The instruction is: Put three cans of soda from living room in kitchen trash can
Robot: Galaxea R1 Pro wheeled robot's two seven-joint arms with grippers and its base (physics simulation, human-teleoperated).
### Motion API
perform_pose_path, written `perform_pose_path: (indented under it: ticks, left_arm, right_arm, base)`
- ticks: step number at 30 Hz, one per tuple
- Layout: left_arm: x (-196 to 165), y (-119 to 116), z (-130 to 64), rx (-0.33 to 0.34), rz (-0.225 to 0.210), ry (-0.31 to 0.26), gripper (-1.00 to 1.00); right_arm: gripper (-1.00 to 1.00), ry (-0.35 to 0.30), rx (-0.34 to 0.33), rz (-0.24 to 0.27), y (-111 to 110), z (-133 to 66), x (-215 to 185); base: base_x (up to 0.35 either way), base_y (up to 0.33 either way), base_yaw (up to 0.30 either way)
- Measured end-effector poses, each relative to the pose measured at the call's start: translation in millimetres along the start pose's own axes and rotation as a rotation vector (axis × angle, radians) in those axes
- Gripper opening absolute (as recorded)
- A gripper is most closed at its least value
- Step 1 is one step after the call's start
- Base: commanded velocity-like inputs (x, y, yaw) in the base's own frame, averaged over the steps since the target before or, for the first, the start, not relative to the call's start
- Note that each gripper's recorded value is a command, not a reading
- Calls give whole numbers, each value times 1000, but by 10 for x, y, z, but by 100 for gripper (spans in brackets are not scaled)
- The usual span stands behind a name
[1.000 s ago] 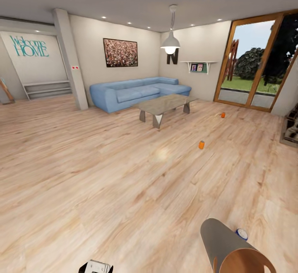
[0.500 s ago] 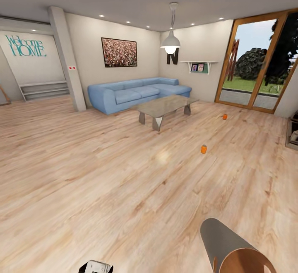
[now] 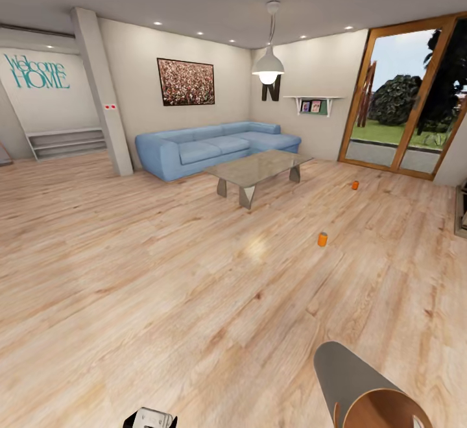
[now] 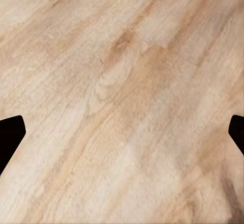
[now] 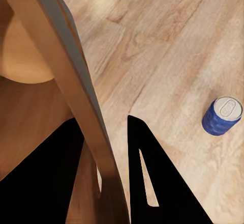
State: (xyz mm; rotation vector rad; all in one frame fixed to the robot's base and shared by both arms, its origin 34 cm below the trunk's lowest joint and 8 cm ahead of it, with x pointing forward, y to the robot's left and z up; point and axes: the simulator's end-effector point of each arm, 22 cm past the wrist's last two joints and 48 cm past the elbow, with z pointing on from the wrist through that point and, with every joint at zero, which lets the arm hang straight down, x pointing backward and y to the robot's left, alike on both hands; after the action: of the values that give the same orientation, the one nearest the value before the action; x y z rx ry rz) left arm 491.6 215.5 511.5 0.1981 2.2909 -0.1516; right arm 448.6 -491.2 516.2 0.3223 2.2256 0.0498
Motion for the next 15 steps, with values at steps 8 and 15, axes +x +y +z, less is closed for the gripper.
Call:
perform_pose_path:
  ticks: [8,15]
  left_arm:
    - [4,4,-1,0,2,1,100]
    - [-56,27,3,2,-1,-6,100]
  right_arm:
    - [-100,-7,0,-12,-31,1,-54]
    - [-100,-75,-23,-77,-55,30,-430]
  base:
    - [7,0,0]
    - [13,0,0]
